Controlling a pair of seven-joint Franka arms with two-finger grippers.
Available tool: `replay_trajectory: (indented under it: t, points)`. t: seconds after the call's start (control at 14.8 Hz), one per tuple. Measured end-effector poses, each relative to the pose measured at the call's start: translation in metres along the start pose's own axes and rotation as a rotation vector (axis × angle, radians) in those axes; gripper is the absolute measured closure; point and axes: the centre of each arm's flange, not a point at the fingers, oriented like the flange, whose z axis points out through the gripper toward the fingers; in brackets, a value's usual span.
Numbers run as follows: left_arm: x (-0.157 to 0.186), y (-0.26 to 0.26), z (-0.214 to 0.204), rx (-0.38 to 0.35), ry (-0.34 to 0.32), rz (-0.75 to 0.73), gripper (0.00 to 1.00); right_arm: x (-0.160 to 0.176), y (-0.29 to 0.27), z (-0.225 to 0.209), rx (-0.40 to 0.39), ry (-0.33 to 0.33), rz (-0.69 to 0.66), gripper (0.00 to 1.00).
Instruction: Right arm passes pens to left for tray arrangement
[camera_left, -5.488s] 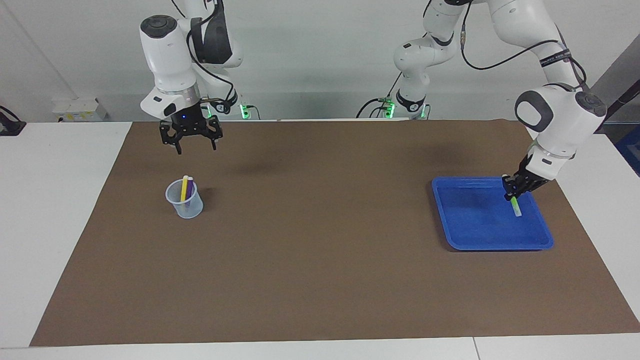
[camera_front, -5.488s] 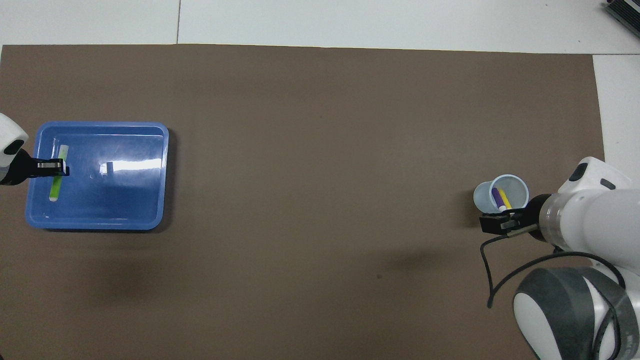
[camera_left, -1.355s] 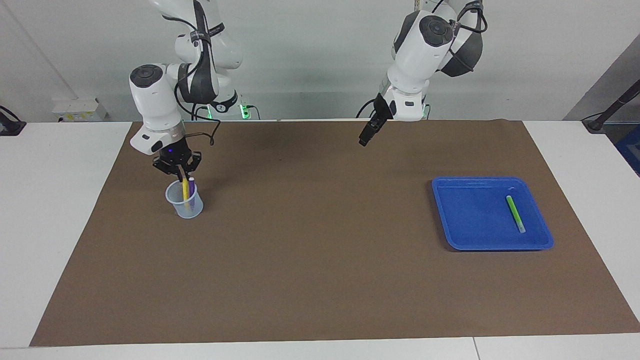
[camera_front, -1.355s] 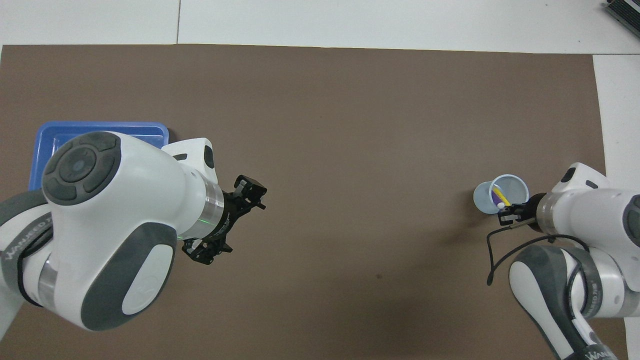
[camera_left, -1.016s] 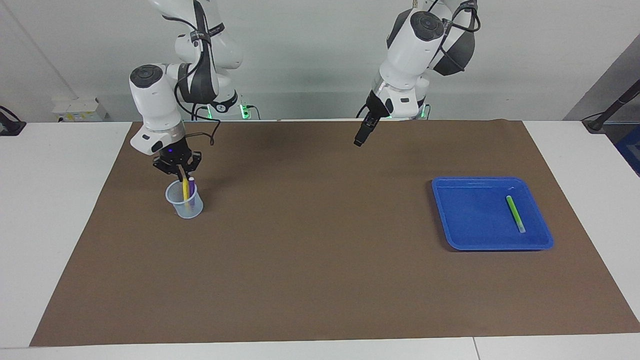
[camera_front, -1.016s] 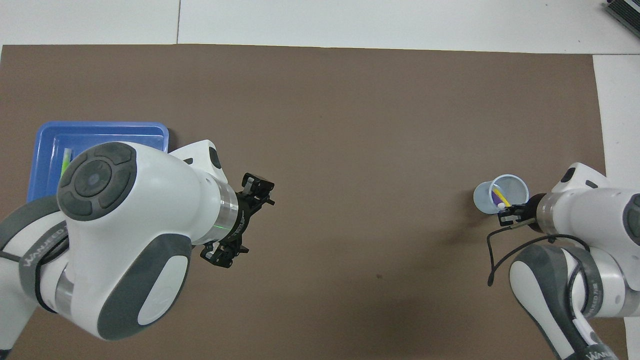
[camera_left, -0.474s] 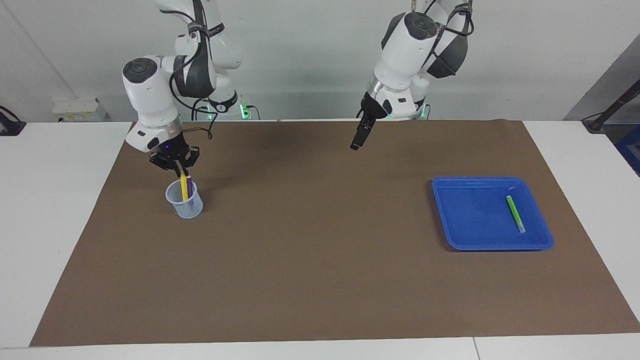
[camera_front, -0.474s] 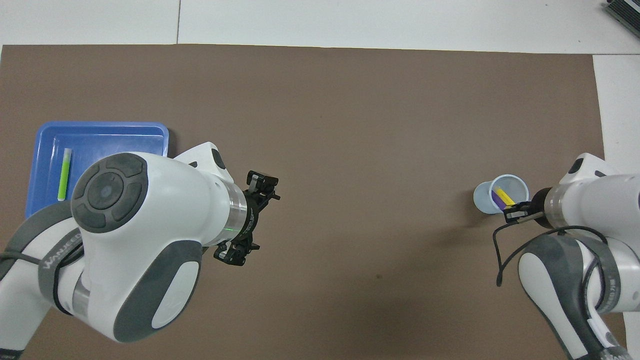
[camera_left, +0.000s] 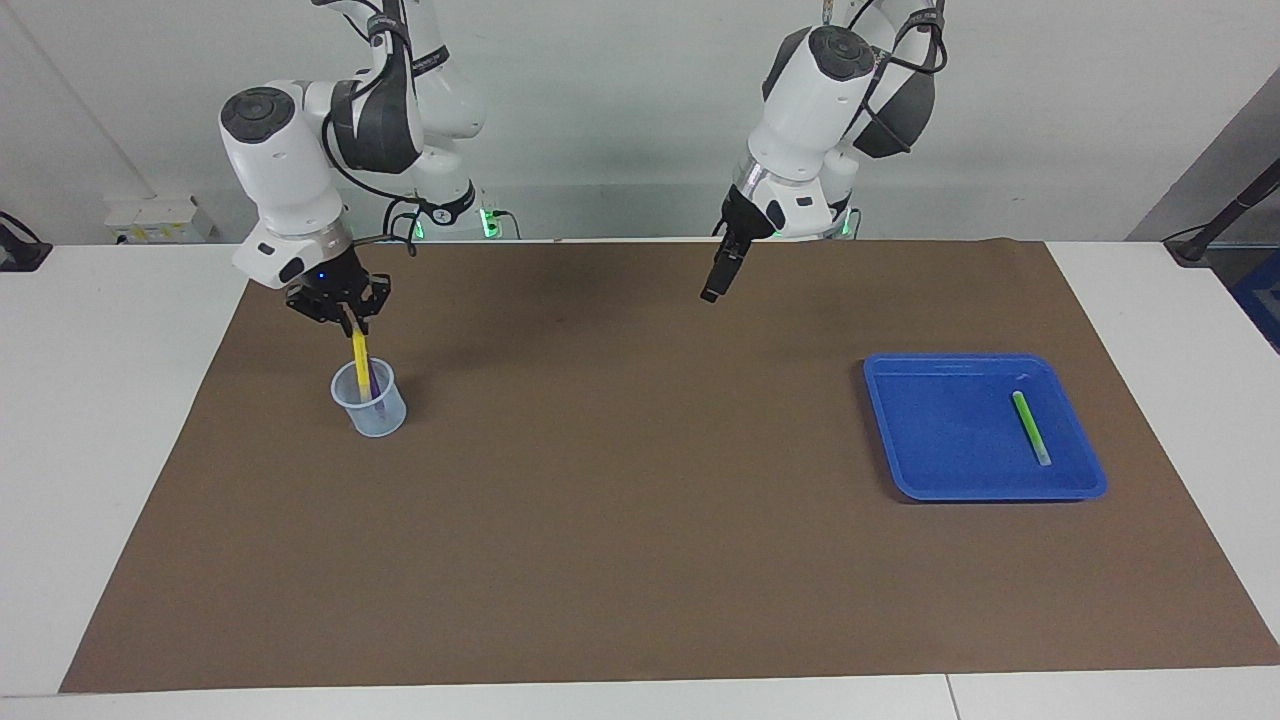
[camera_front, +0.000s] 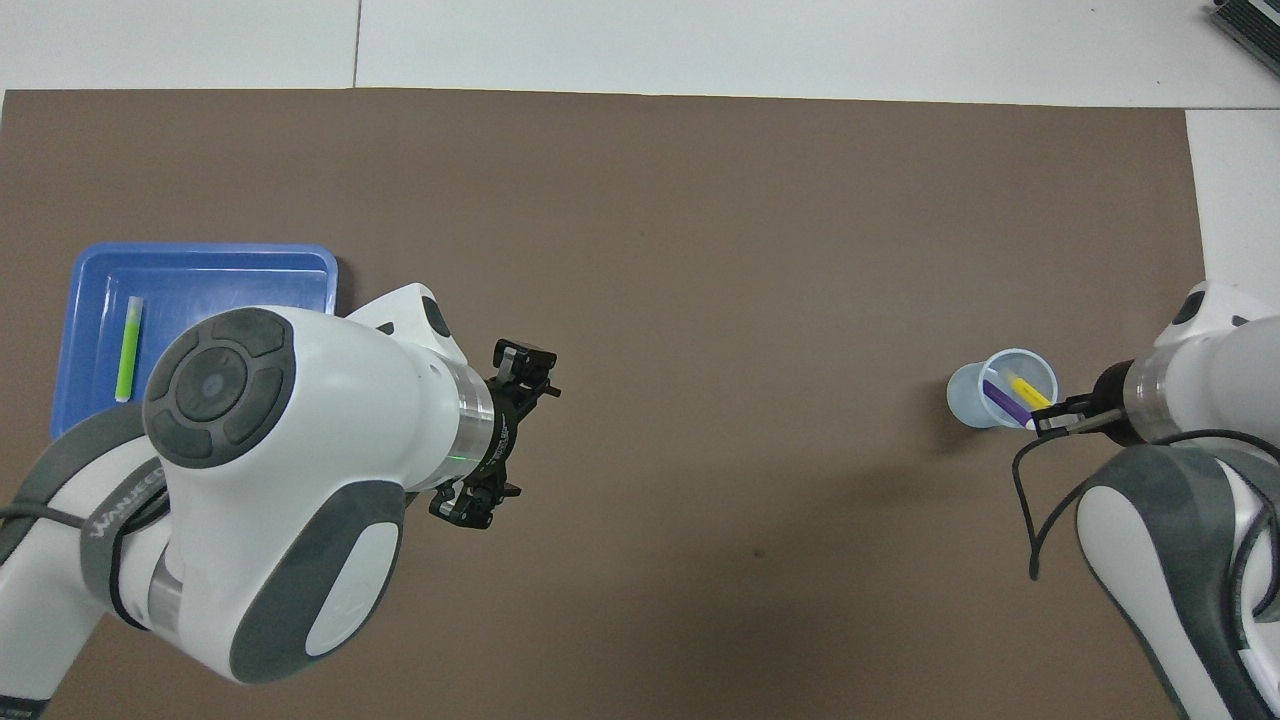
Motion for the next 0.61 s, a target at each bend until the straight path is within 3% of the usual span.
replay_trajectory:
  t: [0.61]
  points:
    - [-0.004, 0.002, -0.001, -0.03, -0.006, -0.007, 0.0, -0.005, -0.006, -0.064, 0.037, -0.043, 0.007, 0.82]
